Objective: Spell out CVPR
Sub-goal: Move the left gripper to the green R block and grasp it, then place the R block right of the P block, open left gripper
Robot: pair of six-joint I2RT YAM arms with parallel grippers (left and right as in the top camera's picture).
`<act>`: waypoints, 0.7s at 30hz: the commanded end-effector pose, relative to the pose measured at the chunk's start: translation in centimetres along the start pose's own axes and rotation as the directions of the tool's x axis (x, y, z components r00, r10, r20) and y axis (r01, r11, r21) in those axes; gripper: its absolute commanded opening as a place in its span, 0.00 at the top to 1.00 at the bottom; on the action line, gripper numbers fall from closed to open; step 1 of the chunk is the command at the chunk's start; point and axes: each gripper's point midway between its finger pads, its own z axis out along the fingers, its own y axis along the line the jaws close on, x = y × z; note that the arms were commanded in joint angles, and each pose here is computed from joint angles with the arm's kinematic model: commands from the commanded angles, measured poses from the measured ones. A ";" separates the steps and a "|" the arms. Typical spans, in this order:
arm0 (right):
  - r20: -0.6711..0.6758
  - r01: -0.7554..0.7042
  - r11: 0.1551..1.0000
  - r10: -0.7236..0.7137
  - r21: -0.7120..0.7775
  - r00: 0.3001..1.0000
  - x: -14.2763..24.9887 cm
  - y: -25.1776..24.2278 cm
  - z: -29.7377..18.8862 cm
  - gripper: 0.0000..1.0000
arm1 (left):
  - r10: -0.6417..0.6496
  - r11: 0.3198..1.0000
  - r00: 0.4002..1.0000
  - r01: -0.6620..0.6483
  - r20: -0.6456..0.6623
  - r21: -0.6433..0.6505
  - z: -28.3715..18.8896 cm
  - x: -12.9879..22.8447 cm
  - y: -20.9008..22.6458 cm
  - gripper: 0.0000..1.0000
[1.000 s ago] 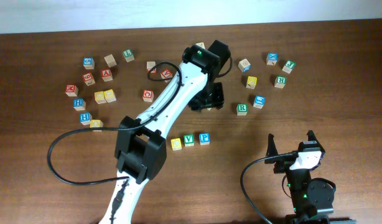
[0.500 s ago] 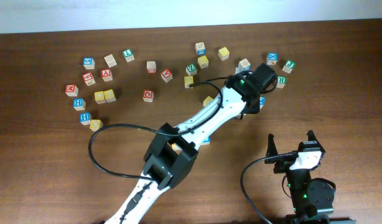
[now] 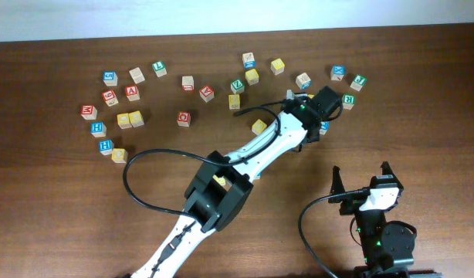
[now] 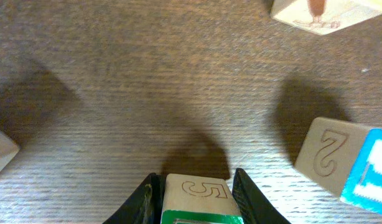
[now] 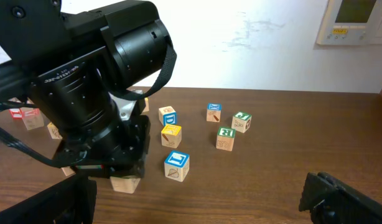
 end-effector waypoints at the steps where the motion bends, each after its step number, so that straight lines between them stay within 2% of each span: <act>1: -0.006 -0.003 1.000 0.003 -0.003 1.000 0.3 0.1 0.0 0.02 | 0.008 0.999 0.999 -0.010 -0.050 -0.034 -0.6 1.1 0.8 0.72; 3: -0.006 -0.003 1.000 0.003 -0.003 1.000 0.3 0.1 0.0 0.02 | 0.012 1.000 0.990 -0.014 -0.142 -0.011 -2.4 2.3 0.5 0.70; 5: -0.006 -0.003 1.000 0.003 -0.003 1.000 0.3 0.1 0.0 0.02 | 0.017 0.997 0.971 -0.034 -0.239 -0.067 -4.8 3.9 2.1 0.70; 8: -0.006 -0.003 1.000 0.003 -0.003 1.000 0.3 0.1 0.0 0.02 | 0.020 0.980 0.940 -0.085 -0.340 -0.178 -5.7 6.5 4.9 0.72; 12: -0.006 -0.003 1.000 0.003 -0.003 1.000 0.3 0.1 0.0 0.02 | 0.021 0.980 0.937 -0.088 -0.349 -0.178 -5.7 6.8 4.9 0.66; 14: -0.006 -0.003 1.000 0.003 -0.003 1.000 0.3 0.1 0.0 0.02 | 0.024 0.979 0.936 -0.093 -0.351 -0.179 -5.8 6.9 4.9 0.49; 17: -0.006 -0.003 1.000 0.003 -0.003 1.000 0.3 0.1 0.0 0.02 | 0.034 0.961 0.959 -0.108 -0.282 -0.253 -5.6 5.3 6.5 0.47; 18: -0.006 -0.003 1.000 0.003 -0.003 1.000 0.3 0.1 0.0 0.02 | 0.066 0.961 0.955 -0.139 -0.290 -0.240 -5.5 5.1 6.5 0.48; 19: -0.006 -0.003 1.000 0.003 -0.003 1.000 0.3 0.1 0.0 0.02 | 0.130 0.956 0.943 -0.201 -0.306 -0.215 -5.5 5.1 6.4 0.42; 21: -0.006 -0.003 1.000 0.003 -0.003 1.000 0.3 0.1 0.0 0.02 | 0.207 0.946 0.909 -0.281 -0.363 -0.163 -4.9 6.4 5.9 0.41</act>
